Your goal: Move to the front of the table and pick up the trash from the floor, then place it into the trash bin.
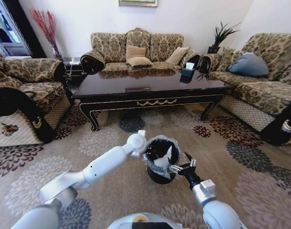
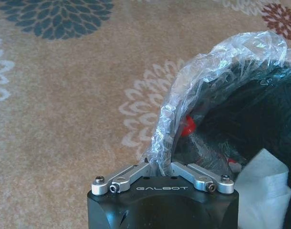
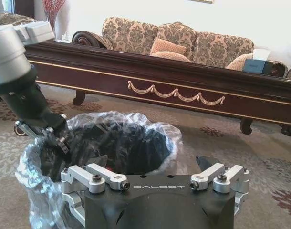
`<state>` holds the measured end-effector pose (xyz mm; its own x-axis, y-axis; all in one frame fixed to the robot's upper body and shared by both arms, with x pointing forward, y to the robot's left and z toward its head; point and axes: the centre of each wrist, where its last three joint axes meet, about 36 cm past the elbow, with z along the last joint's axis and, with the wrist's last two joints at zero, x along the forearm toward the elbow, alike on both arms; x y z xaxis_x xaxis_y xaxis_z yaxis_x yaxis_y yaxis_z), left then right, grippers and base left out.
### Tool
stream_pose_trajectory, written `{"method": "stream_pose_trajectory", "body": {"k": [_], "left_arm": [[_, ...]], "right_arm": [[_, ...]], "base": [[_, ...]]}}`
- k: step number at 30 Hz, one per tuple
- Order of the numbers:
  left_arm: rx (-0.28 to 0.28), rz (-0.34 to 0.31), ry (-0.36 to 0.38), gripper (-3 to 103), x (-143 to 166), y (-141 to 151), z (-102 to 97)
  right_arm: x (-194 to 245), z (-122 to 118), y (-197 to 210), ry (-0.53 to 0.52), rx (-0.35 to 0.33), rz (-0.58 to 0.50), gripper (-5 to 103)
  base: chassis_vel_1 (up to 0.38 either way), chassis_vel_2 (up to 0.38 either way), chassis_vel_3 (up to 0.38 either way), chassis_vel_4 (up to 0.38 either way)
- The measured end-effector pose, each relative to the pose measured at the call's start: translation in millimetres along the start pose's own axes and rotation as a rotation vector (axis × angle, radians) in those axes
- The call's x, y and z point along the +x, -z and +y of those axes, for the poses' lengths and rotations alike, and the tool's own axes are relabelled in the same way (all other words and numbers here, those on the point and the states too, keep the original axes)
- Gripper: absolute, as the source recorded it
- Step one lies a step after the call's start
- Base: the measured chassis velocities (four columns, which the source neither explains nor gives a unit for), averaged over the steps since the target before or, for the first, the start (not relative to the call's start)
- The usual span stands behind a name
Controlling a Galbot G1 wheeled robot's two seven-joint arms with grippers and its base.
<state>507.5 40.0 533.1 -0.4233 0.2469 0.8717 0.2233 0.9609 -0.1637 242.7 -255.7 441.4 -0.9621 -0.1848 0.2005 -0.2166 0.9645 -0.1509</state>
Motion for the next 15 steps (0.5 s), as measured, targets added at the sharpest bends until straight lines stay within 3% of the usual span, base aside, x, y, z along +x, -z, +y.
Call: {"method": "stream_pose_trajectory", "body": {"k": [5, 13, 14, 15], "left_arm": [[0.03, -0.005, 0.014, 0, 2, 4, 16.2], [0.108, -0.011, 0.059, 0, 5, 1, 63.6], [0.14, -0.01, 0.072, 0, 5, 0, 78.0], [0.14, -0.01, 0.072, 0, 5, 0, 78.0]], "right_arm": [[0, -3, 2, -0.003, -0.012, -0.002, 100], [-9, -8, 6, -0.02, -0.05, -0.02, 100], [-14, -11, 9, -0.03, -0.076, -0.024, 100], [-14, -11, 9, -0.03, -0.076, -0.024, 100]], "base": [[0.0, 0.0, 0.0, 0.0], [0.0, 0.0, 0.0, 0.0], [0.0, 0.0, 0.0, 0.0], [0.0, 0.0, 0.0, 0.0]]}}
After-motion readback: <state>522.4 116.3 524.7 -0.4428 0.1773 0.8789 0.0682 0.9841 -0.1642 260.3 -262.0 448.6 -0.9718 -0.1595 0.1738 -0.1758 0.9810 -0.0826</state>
